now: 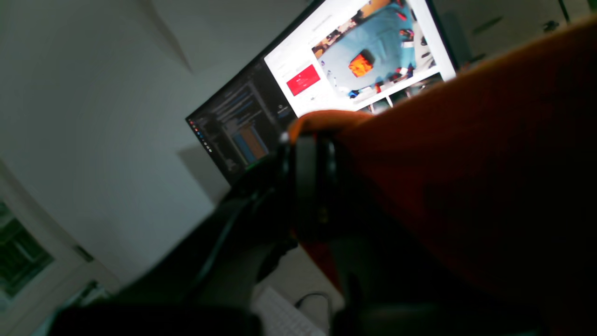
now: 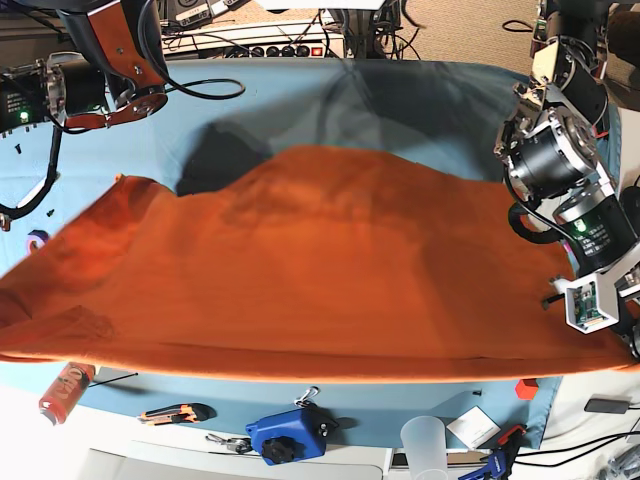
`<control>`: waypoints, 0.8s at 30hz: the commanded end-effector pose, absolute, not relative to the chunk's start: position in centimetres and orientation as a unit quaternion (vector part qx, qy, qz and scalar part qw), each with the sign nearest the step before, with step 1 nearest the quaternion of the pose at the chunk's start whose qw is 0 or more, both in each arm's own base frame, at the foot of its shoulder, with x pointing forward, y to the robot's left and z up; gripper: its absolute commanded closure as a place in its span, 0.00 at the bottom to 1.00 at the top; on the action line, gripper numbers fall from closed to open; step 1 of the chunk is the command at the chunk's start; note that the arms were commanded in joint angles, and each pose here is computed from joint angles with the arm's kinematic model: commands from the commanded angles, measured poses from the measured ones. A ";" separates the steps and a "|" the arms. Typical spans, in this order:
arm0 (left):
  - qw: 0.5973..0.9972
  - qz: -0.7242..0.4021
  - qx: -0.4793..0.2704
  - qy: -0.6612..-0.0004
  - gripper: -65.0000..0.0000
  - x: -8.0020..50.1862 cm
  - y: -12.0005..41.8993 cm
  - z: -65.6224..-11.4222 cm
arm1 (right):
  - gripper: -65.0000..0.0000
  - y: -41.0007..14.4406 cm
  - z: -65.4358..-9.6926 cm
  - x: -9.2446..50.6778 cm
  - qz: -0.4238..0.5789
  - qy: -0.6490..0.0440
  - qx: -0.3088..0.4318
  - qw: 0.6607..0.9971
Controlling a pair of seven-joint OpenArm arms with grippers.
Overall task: Layout the t-shirt on the table in an organized manner, then fold the t-shirt properly
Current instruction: 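Lower the stretched t-shirt flat onto the table with both grippers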
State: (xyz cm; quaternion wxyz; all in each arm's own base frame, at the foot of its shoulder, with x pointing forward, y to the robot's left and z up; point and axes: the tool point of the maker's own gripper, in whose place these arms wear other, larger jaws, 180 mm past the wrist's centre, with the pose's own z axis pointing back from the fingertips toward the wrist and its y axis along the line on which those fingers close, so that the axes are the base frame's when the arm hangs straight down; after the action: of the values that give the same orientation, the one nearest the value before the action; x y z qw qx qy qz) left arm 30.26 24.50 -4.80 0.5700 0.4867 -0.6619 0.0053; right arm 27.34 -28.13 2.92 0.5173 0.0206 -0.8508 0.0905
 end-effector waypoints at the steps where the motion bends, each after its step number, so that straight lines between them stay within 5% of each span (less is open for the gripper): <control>1: 0.544 0.012 0.501 -0.674 1.00 29.7 24.6 -3.2 | 1.00 -28.3 4.3 26.8 0.091 -0.865 0.016 0.492; 6: 0.575 -0.004 0.440 -0.690 1.00 31.1 23.5 -4.3 | 1.00 -29.1 3.8 27.5 0.076 -0.857 -0.003 0.510; 12: 0.601 -0.064 0.306 -0.736 1.00 33.9 19.3 -4.9 | 1.00 -29.1 0.2 33.7 0.077 -0.809 0.024 0.582; 19: 0.683 -0.108 0.243 -0.681 1.00 42.4 18.3 -12.2 | 1.00 -30.2 -7.1 43.5 0.066 -0.725 0.070 0.682; 24: 0.719 -0.092 0.197 -0.661 1.00 48.8 18.1 -15.8 | 1.00 -31.5 -10.1 49.7 0.029 -0.707 0.080 0.702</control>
State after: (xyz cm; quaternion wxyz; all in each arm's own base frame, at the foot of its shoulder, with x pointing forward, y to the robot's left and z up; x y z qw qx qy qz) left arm 48.48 17.85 -18.26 0.7421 0.1882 -0.6357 -0.0989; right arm 49.71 -30.91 -13.68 0.7348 0.0842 -0.6725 0.0273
